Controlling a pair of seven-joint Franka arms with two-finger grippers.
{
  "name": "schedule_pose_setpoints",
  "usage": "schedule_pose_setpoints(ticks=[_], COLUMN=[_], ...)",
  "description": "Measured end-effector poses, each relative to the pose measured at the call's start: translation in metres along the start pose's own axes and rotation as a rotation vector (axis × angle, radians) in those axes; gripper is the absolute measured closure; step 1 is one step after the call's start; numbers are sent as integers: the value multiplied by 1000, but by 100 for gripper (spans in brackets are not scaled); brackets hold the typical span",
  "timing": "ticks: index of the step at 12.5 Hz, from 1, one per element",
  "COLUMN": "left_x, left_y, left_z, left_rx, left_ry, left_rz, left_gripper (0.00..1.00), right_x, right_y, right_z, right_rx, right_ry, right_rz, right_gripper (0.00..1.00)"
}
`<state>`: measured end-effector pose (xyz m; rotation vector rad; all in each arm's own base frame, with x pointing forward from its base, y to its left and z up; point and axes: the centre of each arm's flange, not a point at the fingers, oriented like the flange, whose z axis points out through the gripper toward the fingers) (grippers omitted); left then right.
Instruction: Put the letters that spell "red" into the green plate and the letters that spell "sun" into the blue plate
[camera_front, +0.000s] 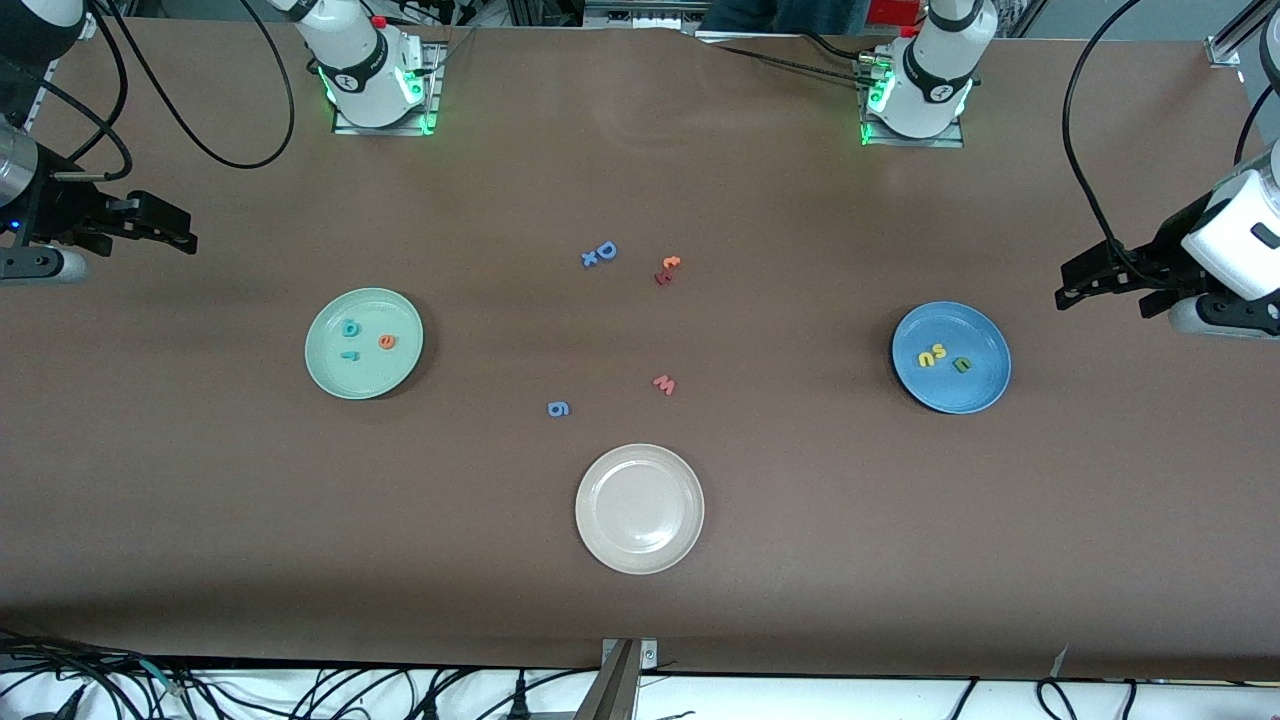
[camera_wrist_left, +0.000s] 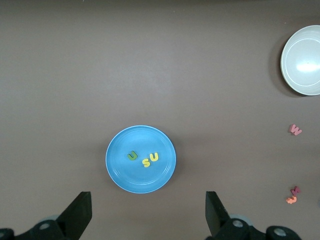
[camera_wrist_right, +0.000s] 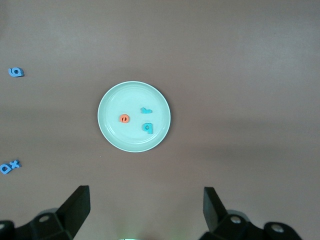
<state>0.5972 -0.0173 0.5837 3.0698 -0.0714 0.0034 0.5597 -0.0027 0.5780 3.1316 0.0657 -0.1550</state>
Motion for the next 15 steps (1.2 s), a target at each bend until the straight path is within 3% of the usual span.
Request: schedule_pose_setpoints(ticks=[15], left_x=[0], left_y=[19], left_z=[2], left_rx=[24], left_ry=[-5], left_rz=[43], left_gripper=[0], right_x=[0], right_y=[0], right_z=[0], right_rx=[0], right_ry=[0], right_rz=[0], right_gripper=[0])
